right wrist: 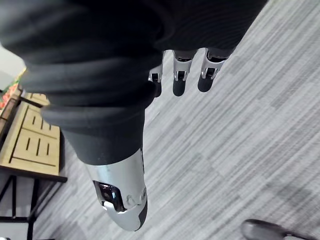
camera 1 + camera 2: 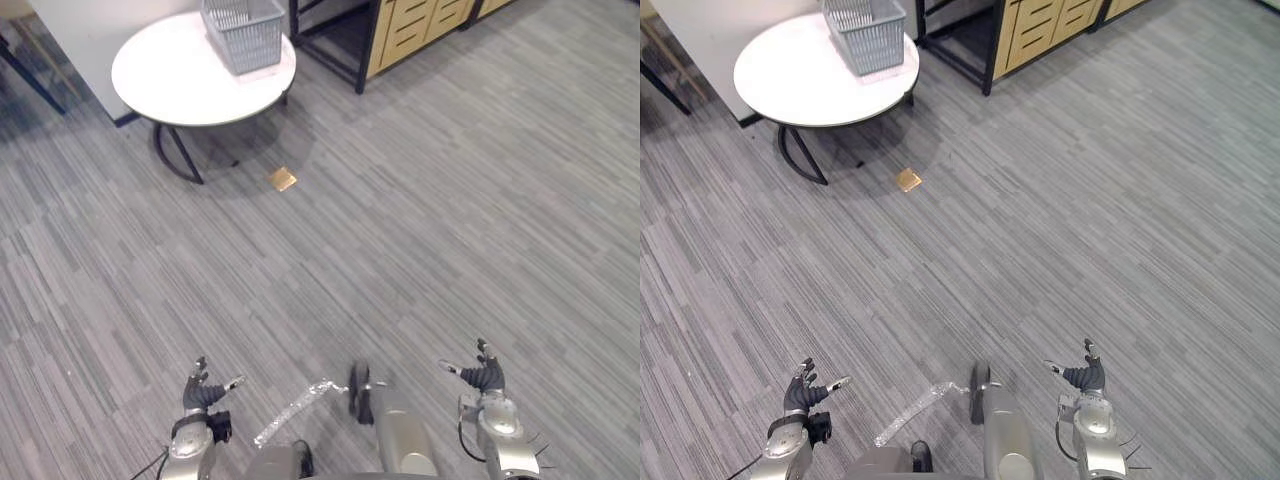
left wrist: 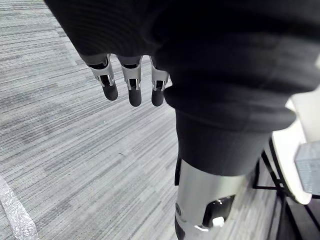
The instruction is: Pick vegetable in the basket
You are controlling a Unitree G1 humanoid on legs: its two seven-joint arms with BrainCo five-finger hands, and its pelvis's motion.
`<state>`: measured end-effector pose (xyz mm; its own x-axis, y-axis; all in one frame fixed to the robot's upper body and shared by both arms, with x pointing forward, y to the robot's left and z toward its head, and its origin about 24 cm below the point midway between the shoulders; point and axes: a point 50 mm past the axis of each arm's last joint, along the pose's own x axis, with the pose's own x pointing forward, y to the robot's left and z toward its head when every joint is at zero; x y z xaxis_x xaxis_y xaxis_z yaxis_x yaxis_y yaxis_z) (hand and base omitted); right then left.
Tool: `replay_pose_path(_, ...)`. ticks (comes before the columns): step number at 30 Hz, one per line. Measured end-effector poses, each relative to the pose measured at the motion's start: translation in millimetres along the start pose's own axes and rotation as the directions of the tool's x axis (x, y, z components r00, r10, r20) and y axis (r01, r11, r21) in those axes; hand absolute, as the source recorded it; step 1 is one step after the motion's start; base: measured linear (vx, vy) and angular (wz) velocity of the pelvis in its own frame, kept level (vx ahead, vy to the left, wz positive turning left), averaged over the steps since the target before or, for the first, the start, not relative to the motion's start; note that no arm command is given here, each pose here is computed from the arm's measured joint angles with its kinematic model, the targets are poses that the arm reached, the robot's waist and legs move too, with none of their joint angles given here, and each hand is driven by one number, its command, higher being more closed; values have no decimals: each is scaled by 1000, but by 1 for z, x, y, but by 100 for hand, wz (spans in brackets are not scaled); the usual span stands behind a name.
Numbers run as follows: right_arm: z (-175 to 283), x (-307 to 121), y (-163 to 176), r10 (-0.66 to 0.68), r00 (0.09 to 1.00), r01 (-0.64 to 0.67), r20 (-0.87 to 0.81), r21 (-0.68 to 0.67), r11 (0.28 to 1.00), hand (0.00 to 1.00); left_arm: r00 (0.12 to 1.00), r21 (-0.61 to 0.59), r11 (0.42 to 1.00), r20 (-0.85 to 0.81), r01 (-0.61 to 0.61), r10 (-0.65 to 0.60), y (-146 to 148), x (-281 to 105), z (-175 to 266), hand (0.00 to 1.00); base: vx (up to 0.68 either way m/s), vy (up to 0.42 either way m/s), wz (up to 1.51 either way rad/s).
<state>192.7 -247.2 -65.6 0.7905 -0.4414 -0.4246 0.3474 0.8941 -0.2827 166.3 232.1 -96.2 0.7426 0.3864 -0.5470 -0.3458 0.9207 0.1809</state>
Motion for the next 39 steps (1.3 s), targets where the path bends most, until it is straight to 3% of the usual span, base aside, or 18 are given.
replay_pose_path(6,10,-12,26,62,997,-66,53,78,995,0,998,-43,998,-34,49,-50,-16,-8,-10,0,701,-249,13)
replay_pose_path(13,23,-13,20,35,994,-46,105,104,993,0,998,-84,995,-37,55,-58,-25,-12,-12,0,519,9,-30)
replay_pose_path(20,14,-15,18,22,997,-27,73,67,997,0,997,-52,996,-27,73,-75,-27,-11,-9,0,632,319,-16)
replay_pose_path(24,21,-14,30,60,993,-63,102,23,998,0,998,24,998,-42,50,-49,-8,-8,-14,0,782,333,21)
replay_pose_path(29,64,-13,67,197,943,-183,269,-77,980,0,999,73,997,-47,22,-19,7,-5,-15,0,527,87,1)
replay_pose_path(39,160,-9,49,199,778,-89,596,-209,974,0,993,126,987,-79,98,-88,-12,1,-16,0,490,-140,52)
